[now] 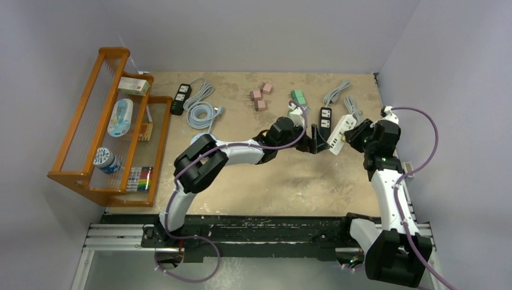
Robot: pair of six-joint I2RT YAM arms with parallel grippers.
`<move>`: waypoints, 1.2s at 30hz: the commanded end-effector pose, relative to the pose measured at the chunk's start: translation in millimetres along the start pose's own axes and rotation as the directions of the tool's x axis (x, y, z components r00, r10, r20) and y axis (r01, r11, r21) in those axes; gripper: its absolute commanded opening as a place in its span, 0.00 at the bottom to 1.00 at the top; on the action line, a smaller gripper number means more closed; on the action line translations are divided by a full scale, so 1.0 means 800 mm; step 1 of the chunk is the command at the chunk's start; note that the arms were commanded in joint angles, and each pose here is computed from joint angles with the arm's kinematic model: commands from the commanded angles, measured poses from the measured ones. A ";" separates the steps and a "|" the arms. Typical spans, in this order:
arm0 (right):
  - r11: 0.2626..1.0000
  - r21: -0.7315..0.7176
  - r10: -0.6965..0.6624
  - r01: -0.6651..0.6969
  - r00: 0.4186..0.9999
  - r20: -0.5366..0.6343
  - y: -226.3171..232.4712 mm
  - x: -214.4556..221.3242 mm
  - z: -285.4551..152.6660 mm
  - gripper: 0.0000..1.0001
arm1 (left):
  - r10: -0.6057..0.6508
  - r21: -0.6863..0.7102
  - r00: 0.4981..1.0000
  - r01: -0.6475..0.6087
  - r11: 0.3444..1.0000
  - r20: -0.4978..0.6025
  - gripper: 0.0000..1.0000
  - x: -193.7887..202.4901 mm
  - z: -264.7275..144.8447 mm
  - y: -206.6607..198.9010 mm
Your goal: Pull the plug off the socket
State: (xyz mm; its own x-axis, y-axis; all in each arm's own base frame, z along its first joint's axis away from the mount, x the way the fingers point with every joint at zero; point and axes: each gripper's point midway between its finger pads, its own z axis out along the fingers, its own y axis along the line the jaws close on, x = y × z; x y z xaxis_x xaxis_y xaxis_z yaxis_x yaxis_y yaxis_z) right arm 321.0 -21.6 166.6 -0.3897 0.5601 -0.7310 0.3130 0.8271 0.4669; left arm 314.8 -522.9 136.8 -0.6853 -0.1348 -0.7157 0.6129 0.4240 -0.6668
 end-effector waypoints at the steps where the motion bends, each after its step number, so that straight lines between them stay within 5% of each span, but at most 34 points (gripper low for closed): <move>1: 0.991 -0.130 -0.013 0.025 0.996 0.092 0.036 -0.030 -0.009 0.00 | -0.006 0.148 1.000 0.004 0.989 0.012 0.87 -0.019 0.023 -0.045; 5: 0.985 -0.169 -0.006 0.019 0.997 0.078 0.043 -0.023 -0.012 0.00 | -0.021 0.211 0.999 0.029 0.977 -0.040 0.82 -0.002 0.046 -0.055; 8: 0.989 -0.145 -0.007 0.019 0.997 0.083 0.039 -0.026 -0.011 0.00 | -0.045 0.245 0.996 0.063 0.967 -0.077 0.12 0.011 0.058 -0.059; 9: 0.998 -0.050 -0.025 0.032 0.990 0.137 0.022 -0.044 -0.013 0.00 | -0.057 0.207 0.995 0.073 0.976 -0.083 0.00 0.013 0.064 -0.050; 12: 0.996 0.090 -0.043 0.020 0.964 0.264 0.003 -0.080 -0.041 0.00 | -0.079 0.079 0.990 0.089 0.993 -0.120 0.00 0.029 0.079 -0.013; 20: 0.946 -0.319 0.063 0.057 0.933 0.355 0.097 -0.090 -0.086 0.00 | -0.132 0.037 0.969 0.143 0.989 -0.208 0.00 0.071 0.109 -0.008; 30: 0.990 -0.136 0.084 -0.030 0.910 0.406 0.051 -0.099 -0.089 0.00 | -0.135 0.067 0.966 0.153 0.986 -0.222 0.00 0.081 0.117 -0.021; 34: 0.994 -0.108 0.073 -0.031 0.909 0.410 0.044 -0.099 -0.083 0.00 | -0.112 0.073 0.962 0.134 0.988 -0.248 0.49 0.086 0.108 -0.023; 36: 0.995 -0.099 0.068 -0.030 0.908 0.413 0.043 -0.101 -0.081 0.00 | -0.076 0.066 0.970 0.093 0.993 -0.231 0.65 0.071 0.095 -0.025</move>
State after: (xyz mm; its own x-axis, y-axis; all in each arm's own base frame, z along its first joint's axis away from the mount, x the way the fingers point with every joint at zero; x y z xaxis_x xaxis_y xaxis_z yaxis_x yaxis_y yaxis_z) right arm 304.3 -26.7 263.6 -0.0311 0.5568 -0.8301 0.2171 0.8144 0.5381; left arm 287.9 -610.9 50.2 -0.8538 0.0632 -0.5168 0.4973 0.3927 -0.7736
